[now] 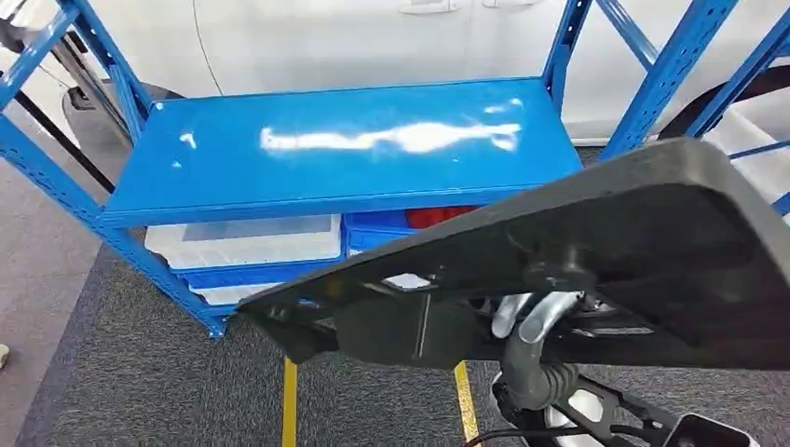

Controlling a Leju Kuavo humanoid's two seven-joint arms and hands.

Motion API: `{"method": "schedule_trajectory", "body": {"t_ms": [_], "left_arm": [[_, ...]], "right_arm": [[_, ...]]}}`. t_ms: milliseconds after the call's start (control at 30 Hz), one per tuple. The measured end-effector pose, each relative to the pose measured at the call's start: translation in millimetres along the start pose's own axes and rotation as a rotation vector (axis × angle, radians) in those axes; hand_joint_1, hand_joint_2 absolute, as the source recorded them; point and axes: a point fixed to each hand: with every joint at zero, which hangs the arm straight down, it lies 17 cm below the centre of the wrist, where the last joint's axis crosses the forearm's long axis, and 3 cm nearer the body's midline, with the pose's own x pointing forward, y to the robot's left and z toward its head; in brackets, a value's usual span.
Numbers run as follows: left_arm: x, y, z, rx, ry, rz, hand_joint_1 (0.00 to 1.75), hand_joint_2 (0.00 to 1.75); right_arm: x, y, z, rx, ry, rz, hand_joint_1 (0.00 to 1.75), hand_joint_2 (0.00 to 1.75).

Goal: Take the parts from the cabinet and place them on the table.

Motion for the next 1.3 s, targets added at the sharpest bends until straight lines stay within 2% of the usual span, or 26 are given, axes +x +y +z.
{"method": "schedule_trajectory", "body": {"t_ms": [267, 500, 1100, 1300], "left_arm": [[0, 8, 0, 0.020, -0.005, -0.010, 0.00, 1.75], [-5, 32, 3, 0.089, 0.004, -0.034, 0.00, 1.75], [-1, 41, 1, 0.107, 0.006, -0.029, 0.00, 1.75], [-1, 44, 1, 0.106, 0.008, -0.030, 0.00, 1.75]], "right_arm": [[-5, -19, -13, 0.011, 0.024, -0.034, 1.75, 1.75], [-20, -30, -17, 0.045, 0.069, -0.087, 1.75, 1.75], [-34, -33, -14, 0.058, 0.094, -0.099, 1.75, 1.75], [-31, -20, -3, 0.113, 0.090, -0.109, 1.75, 1.75]]}}
